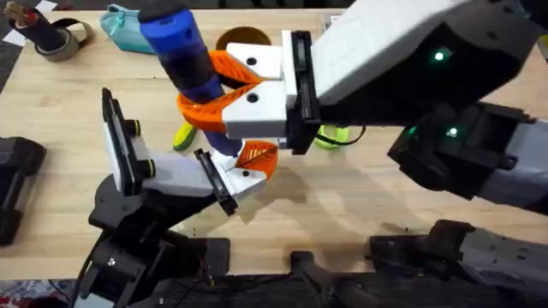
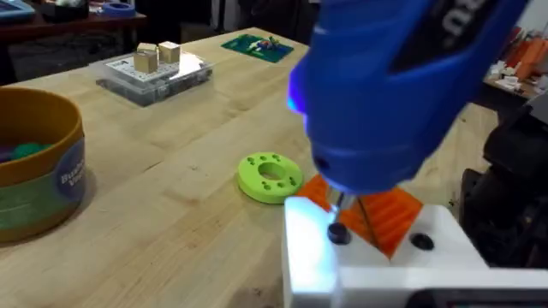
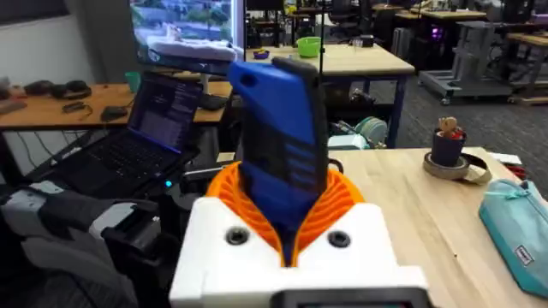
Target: Pick up the gripper from the table and insert it into the empty holder that is missing its gripper. Then pick up a screw, insert it into the mounting hole, and use the screwdriver to tighten it. Finally, clean up the table by picking up the vegetable and placing it into the bucket.
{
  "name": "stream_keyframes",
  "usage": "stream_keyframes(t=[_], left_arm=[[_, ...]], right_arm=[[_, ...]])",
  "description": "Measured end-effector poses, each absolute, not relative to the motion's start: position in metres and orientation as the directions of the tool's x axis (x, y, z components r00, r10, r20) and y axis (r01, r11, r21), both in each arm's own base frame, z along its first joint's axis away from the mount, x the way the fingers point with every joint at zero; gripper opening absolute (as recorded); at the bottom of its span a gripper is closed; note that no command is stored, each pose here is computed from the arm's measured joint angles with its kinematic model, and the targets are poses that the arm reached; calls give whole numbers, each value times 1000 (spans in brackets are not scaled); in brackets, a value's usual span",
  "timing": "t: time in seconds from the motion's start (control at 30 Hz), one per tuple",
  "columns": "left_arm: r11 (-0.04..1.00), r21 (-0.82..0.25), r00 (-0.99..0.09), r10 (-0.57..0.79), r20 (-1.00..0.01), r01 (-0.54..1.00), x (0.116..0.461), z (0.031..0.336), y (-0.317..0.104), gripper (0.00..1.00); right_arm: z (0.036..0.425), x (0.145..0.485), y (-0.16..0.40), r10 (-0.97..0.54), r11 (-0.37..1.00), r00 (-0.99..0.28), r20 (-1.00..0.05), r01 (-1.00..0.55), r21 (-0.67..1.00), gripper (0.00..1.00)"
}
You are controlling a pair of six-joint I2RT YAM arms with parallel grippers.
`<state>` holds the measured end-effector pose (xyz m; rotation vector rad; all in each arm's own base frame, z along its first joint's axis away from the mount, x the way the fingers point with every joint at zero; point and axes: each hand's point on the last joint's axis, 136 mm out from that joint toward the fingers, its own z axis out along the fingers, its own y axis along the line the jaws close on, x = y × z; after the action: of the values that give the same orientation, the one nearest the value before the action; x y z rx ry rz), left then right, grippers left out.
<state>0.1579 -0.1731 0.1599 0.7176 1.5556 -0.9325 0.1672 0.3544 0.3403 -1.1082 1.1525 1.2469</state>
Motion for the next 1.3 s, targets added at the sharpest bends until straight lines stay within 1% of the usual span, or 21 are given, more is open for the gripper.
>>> stream_keyframes(t=[0.43, 0.63, 1.3], left_arm=[[501, -181, -185, -42, -982, 846, 158, 160, -173, 11], [504, -181, -185, -42, -982, 845, 158, 160, -173, 11], [504, -181, -185, -42, -982, 845, 158, 160, -173, 11]], right_arm=[[334, 172, 357, 92, 35, -23, -996, -999, 26, 31], [344, 171, 356, 130, 36, 7, -992, -999, -2, 31], [333, 173, 357, 90, 39, -29, -996, -999, 32, 30]])
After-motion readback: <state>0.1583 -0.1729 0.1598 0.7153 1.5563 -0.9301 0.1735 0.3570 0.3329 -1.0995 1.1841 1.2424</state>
